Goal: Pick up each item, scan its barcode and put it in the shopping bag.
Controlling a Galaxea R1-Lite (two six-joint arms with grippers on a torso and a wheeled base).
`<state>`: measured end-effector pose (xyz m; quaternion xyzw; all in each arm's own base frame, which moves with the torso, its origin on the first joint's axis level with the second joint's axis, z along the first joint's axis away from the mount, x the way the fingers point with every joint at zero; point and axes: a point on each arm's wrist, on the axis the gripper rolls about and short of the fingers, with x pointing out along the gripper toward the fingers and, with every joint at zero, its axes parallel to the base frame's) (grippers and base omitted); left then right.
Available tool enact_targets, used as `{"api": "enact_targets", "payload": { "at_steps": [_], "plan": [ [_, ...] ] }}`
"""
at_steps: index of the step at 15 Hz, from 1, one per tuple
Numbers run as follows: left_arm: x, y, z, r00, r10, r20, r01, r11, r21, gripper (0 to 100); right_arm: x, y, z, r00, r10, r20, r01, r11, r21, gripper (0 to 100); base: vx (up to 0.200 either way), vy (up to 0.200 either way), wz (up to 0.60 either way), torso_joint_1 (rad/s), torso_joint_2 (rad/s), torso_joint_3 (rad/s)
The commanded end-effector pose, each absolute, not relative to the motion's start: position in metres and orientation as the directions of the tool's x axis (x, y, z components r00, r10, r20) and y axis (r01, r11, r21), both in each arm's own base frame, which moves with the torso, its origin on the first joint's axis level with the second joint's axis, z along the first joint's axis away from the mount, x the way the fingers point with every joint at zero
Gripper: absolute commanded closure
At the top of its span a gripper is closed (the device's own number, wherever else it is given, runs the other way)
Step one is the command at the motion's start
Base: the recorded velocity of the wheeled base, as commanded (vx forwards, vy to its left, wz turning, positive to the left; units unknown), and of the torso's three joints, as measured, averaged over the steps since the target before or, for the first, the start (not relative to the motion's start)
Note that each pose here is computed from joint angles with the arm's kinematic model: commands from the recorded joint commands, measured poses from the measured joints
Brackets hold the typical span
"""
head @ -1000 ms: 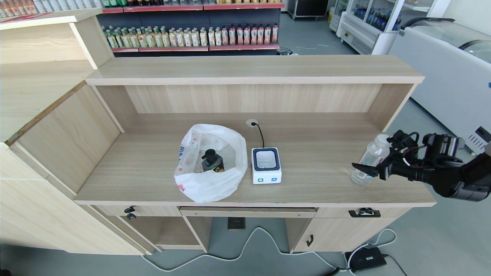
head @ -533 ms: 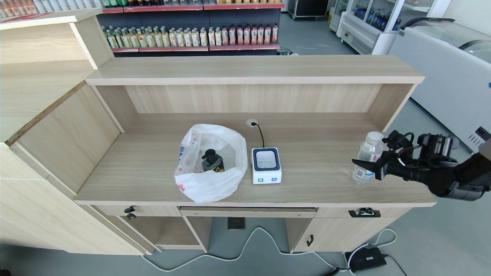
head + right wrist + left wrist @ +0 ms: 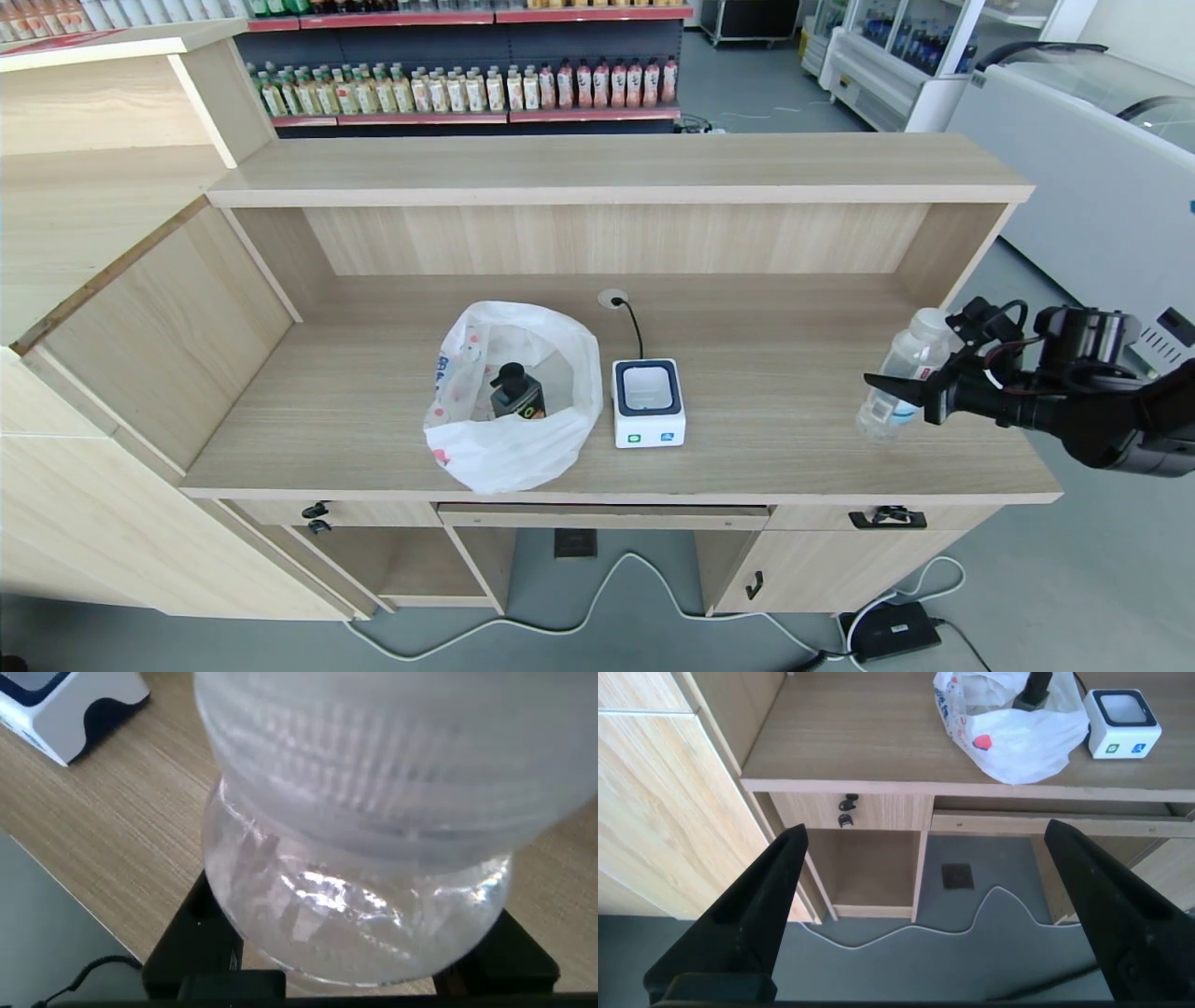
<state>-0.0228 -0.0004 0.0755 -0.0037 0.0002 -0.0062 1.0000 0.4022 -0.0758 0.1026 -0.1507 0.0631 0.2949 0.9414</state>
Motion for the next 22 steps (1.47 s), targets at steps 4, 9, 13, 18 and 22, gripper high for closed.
{"api": "enact_targets", "payload": {
  "at_steps": [4,9,13,18,22],
  "plan": [
    [-0.023,0.000,0.075,1.000,-0.011,0.000,0.011,1.000,-0.008,0,0.360,-0.058,0.194,0.788,0.610,-0.081,-0.614,0.772,-0.165,100,0.000,0.000,0.00,0.000,0.00,0.000],
    [-0.023,0.000,0.075,1.000,-0.011,0.000,0.011,1.000,-0.008,0,0.284,-0.014,0.291,0.549,0.834,0.061,-0.820,0.551,-0.155,100,0.000,0.000,0.00,0.000,0.00,0.000],
    [-0.023,0.000,0.075,1.000,-0.011,0.000,0.011,1.000,-0.008,0,0.221,0.053,0.346,0.294,0.947,0.131,-0.924,0.317,-0.214,100,0.000,0.000,0.00,0.000,0.00,0.000],
    [-0.023,0.000,0.075,1.000,-0.011,0.000,0.011,1.000,-0.008,0,0.171,0.074,0.358,0.157,0.981,0.113,-0.968,0.176,-0.181,100,0.000,0.000,0.00,0.000,0.00,0.000],
    [-0.023,0.000,0.076,1.000,-0.011,-0.002,0.011,1.000,-0.008,0,0.147,0.074,0.351,0.127,0.989,0.076,-0.985,0.135,-0.107,100,0.000,0.000,0.00,0.000,0.00,0.000]
  ]
}}
